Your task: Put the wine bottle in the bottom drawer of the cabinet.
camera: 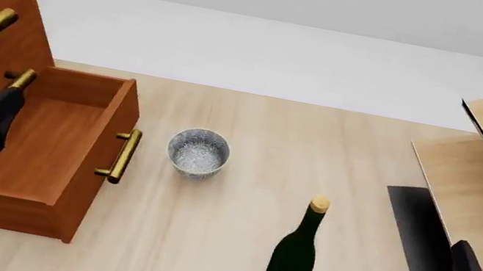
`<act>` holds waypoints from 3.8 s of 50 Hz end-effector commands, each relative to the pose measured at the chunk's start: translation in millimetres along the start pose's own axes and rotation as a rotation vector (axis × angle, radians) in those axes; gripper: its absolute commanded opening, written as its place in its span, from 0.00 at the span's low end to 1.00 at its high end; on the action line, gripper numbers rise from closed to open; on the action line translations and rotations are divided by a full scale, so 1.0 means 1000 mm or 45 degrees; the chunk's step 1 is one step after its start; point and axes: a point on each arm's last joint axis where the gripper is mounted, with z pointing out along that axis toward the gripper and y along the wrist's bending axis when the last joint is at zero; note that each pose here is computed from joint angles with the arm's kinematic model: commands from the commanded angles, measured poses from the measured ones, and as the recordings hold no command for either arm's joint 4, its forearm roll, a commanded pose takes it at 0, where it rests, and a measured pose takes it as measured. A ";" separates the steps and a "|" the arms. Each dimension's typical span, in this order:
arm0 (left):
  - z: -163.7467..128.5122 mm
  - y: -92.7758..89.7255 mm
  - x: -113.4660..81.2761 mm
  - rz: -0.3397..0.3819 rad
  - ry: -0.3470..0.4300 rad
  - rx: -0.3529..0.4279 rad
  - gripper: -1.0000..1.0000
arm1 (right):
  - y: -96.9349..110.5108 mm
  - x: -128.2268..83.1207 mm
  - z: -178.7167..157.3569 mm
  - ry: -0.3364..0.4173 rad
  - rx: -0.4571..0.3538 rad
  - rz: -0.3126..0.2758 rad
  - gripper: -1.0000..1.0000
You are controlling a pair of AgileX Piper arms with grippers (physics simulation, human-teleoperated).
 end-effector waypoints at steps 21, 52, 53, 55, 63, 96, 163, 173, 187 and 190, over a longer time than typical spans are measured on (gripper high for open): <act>0.089 -0.006 0.011 0.016 0.383 0.033 1.00 | 0.000 0.002 -0.003 0.016 -0.002 0.000 1.00; 0.105 -0.024 0.050 -0.048 0.474 0.113 1.00 | -0.001 0.004 -0.004 0.039 0.012 -0.014 1.00; 0.105 -0.025 0.051 -0.060 0.476 0.113 1.00 | -0.001 0.004 -0.004 0.038 0.017 -0.011 1.00; 0.105 -0.025 0.053 -0.040 0.478 0.119 1.00 | -0.001 0.004 -0.004 0.037 0.019 -0.012 1.00; 0.106 -0.027 0.059 -0.057 0.490 0.124 1.00 | -0.001 0.004 -0.006 0.040 0.025 -0.011 1.00; 0.103 -0.032 0.099 -0.035 0.557 0.157 1.00 | -0.001 0.005 -0.008 0.046 0.024 -0.004 1.00; 0.101 -0.046 0.129 -0.051 0.609 0.222 1.00 | -0.001 0.007 -0.010 0.053 0.019 0.005 1.00; 0.098 -0.051 0.131 -0.054 0.612 0.249 1.00 | -0.001 0.007 -0.012 0.055 0.023 0.006 1.00; 0.094 -0.058 0.137 -0.048 0.624 0.291 1.00 | -0.001 0.006 -0.011 0.044 0.018 0.008 1.00; 0.094 -0.060 0.137 -0.049 0.625 0.300 1.00 | -0.001 0.007 -0.012 0.047 0.017 0.007 1.00</act>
